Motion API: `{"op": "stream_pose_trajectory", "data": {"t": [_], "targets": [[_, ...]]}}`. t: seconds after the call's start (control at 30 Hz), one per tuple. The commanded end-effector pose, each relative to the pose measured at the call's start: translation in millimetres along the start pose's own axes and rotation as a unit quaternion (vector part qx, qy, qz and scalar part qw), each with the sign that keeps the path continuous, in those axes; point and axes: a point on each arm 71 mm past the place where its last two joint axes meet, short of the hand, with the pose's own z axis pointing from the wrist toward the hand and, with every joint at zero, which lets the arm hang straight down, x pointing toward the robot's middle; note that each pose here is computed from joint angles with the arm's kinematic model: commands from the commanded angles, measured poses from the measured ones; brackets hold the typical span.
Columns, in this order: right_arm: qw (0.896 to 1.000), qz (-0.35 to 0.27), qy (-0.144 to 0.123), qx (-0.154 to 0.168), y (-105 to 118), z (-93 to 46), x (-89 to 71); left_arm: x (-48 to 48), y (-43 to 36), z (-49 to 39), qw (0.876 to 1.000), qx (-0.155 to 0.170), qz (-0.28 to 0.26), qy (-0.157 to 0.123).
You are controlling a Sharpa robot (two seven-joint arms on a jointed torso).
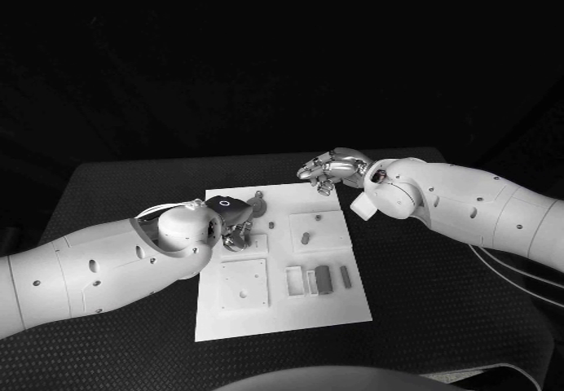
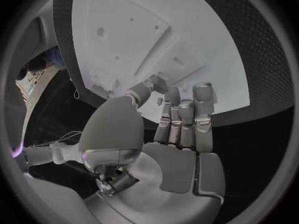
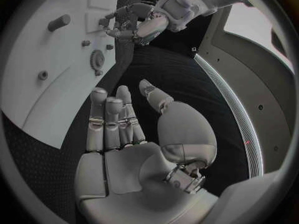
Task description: Assemble the parts on the task board
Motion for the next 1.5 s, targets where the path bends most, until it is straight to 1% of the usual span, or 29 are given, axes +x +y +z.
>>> {"op": "stream_pose_trajectory", "data": {"t": [0.03,0.17,0.37,0.63,0.83,1.03,1.37,1.5], "targets": [[1.000,0.000,0.005,-0.004,0.6,0.1,1.3,-0.7,-2.4,0.2,1.000,0.006,-0.011,0.001],[1.000,0.001,0.006,-0.004,0.7,0.1,1.6,-0.1,-1.9,0.2,1.000,0.005,-0.010,0.003],[1.000,0.000,0.005,-0.004,0.5,-0.1,1.1,1.1,1.6,-1.1,1.000,0.000,-0.010,0.005],[1.000,0.001,0.006,-0.004,0.4,0.0,1.1,1.3,6.2,-6.2,1.000,-0.005,-0.016,-0.005],[1.000,0.001,0.005,-0.003,0.1,-0.2,0.7,2.4,9.3,-9.1,1.000,-0.010,-0.025,-0.003],[1.000,0.001,0.006,-0.003,-0.2,-0.1,0.9,2.0,9.6,-10.1,1.000,-0.011,-0.026,-0.005],[1.000,0.001,0.006,-0.003,-0.4,0.0,1.1,4.1,9.1,-8.3,1.000,-0.015,-0.019,0.012],[1.000,0.001,0.006,-0.003,-0.4,0.1,1.2,3.9,7.6,-6.9,1.000,-0.014,-0.018,0.014]]}}
